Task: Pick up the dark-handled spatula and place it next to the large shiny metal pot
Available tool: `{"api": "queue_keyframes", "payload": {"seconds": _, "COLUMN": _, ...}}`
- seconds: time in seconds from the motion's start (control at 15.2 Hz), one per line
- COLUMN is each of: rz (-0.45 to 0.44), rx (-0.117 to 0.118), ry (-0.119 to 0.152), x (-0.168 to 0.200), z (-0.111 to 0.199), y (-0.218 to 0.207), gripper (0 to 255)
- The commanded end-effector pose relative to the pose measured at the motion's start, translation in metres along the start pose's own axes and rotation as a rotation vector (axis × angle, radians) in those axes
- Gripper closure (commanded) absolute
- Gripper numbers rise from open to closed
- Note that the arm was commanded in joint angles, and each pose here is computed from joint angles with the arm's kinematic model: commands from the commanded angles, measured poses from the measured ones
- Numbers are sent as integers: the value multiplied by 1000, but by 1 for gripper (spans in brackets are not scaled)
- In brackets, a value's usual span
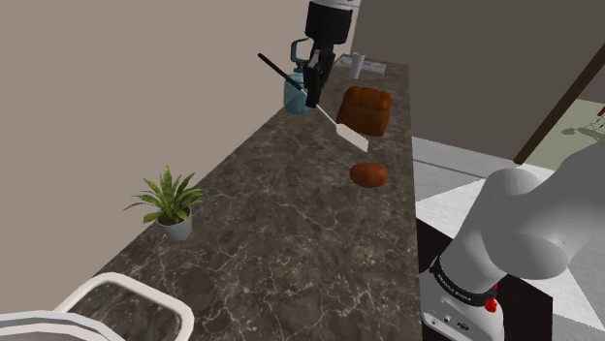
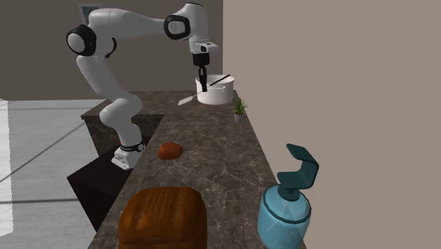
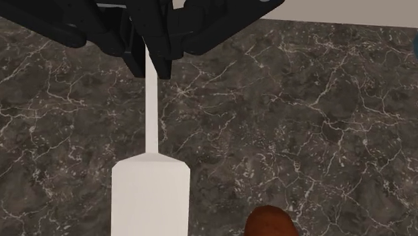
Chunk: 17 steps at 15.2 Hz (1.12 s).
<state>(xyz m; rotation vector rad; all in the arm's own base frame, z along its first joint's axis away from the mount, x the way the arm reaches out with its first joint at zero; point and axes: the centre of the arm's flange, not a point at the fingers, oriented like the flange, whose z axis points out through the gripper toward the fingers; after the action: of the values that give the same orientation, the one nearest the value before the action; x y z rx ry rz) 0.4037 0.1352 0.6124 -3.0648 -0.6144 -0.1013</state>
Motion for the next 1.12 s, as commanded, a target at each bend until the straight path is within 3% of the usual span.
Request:
{"api": "queue_keyframes", "payload": {"seconds": 0.0, "rz": 1, "rx": -1, "ry": 0, "x": -14, "z": -1, "y": -25, "gripper": 255}}
{"api": "queue_keyframes", "payload": {"seconds": 1.06, "rz": 1, "rx": -1, "ry": 0, "x": -100, "z": -6, "y": -218, "gripper": 255}}
